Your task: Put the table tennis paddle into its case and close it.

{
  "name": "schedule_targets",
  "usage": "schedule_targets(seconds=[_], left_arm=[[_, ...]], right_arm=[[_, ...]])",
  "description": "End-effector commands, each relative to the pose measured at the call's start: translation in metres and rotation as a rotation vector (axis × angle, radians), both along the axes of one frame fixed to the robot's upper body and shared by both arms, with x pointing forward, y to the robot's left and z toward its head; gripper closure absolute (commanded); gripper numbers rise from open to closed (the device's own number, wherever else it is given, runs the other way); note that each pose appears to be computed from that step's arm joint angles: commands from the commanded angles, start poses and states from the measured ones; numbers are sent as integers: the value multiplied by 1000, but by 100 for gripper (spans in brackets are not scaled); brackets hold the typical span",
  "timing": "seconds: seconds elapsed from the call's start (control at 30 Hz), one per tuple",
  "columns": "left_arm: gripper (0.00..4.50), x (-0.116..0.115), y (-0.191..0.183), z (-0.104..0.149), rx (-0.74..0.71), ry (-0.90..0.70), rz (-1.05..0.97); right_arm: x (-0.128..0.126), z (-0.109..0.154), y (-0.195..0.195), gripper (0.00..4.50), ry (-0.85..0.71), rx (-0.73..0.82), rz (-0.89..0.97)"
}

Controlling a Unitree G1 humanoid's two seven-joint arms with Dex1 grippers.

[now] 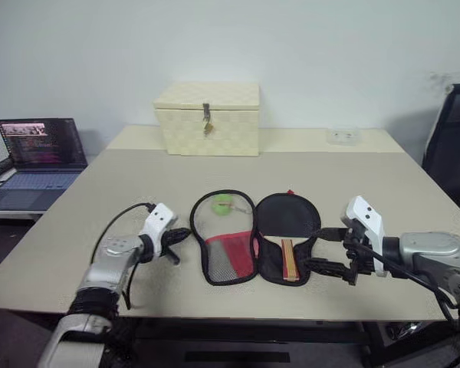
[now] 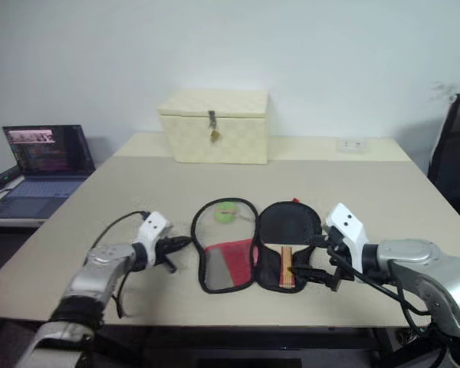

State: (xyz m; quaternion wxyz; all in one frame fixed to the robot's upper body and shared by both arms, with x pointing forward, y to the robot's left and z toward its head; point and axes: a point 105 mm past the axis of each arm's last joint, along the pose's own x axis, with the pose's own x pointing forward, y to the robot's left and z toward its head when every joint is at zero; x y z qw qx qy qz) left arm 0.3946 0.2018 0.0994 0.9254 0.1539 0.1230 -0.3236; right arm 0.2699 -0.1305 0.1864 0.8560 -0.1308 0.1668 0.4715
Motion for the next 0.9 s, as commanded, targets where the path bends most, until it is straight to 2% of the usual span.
schedule_targets(seconds=[0.03, 0.07, 0.27, 0.37, 0.53, 0.77, 0.83, 0.9], left_arm=[[447, 6, -35, 17, -44, -54, -108], [447, 6, -41, 22, -49, -68, -126], [447, -4, -118, 95, -167, -216, -377], [447, -9, -150, 115, -192, -256, -454], [447, -6, -163, 111, -174, -252, -482], [447, -5, -142, 103, -180, -236, -442], [447, -13, -132, 103, -207, -221, -466], [447, -34, -124, 102, -239, -189, -555]], right_arm=[[0, 8, -2, 0, -46, -8, 5], [0, 8, -2, 0, -46, -9, 2], [3, 12, -20, 0, -52, -19, -61], [7, 16, -29, 0, -62, -21, -99], [12, 20, -34, 0, -80, -24, -129], [24, 13, -46, 0, -56, -8, -239], [30, 9, -48, 0, -38, 19, -282], [36, 3, -46, 0, -15, 46, -316]])
